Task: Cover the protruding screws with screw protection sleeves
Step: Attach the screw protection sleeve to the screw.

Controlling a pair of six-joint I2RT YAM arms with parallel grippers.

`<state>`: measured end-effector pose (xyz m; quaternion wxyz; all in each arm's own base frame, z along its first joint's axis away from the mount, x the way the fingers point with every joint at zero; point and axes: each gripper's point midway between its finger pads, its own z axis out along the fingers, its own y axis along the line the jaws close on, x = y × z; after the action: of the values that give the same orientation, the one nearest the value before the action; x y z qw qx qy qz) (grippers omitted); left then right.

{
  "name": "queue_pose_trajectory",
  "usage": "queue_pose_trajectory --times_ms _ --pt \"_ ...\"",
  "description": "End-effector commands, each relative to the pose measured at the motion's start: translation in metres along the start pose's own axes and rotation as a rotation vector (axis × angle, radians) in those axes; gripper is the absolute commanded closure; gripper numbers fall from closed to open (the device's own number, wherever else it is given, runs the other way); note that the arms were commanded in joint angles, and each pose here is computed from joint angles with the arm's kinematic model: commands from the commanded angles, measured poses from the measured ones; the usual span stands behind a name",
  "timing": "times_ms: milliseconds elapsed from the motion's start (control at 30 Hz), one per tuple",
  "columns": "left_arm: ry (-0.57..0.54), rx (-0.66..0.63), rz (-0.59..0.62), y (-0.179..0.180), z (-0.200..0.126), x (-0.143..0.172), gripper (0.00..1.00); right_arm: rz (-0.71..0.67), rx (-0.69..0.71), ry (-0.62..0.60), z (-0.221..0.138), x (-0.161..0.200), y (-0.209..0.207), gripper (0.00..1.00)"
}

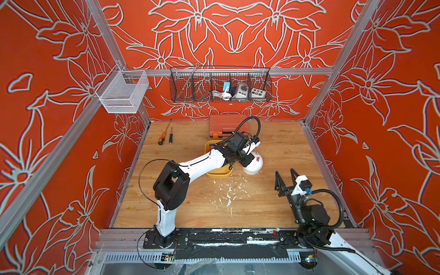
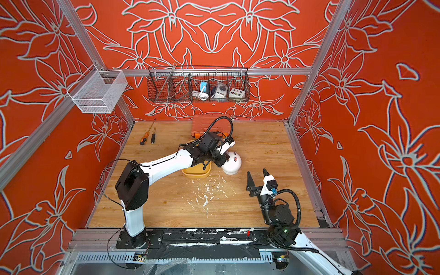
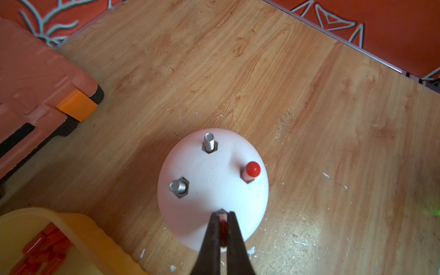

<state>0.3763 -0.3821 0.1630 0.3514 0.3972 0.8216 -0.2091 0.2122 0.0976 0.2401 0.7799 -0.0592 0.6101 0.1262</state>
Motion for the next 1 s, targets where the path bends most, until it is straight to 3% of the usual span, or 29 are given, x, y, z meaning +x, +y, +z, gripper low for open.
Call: queue_pose_trajectory --times_ms 0,67,167,433,600,967 --pt "0.113 0.036 -0.001 -0.009 0.004 0.030 1.00 0.014 0.007 -0.007 0.000 -0.001 -0.002 0.27" --pt "0.106 0.039 0.003 -0.010 0.002 0.028 0.97 0.016 0.007 -0.007 0.000 -0.001 -0.002 0.27" --pt "0.089 0.037 0.005 -0.011 -0.001 0.025 0.83 0.013 0.006 -0.007 0.000 -0.001 -0.002 0.27" --pt "0.038 0.066 0.003 -0.018 -0.011 0.012 0.72 0.013 0.003 -0.006 0.000 -0.001 -0.001 0.27" --pt "-0.026 0.062 0.005 -0.019 -0.024 0.001 0.58 0.012 0.005 -0.006 0.000 -0.001 -0.002 0.27" --pt "-0.149 0.080 -0.145 0.011 -0.035 -0.022 0.55 0.015 0.000 -0.006 0.000 -0.001 -0.001 0.26"
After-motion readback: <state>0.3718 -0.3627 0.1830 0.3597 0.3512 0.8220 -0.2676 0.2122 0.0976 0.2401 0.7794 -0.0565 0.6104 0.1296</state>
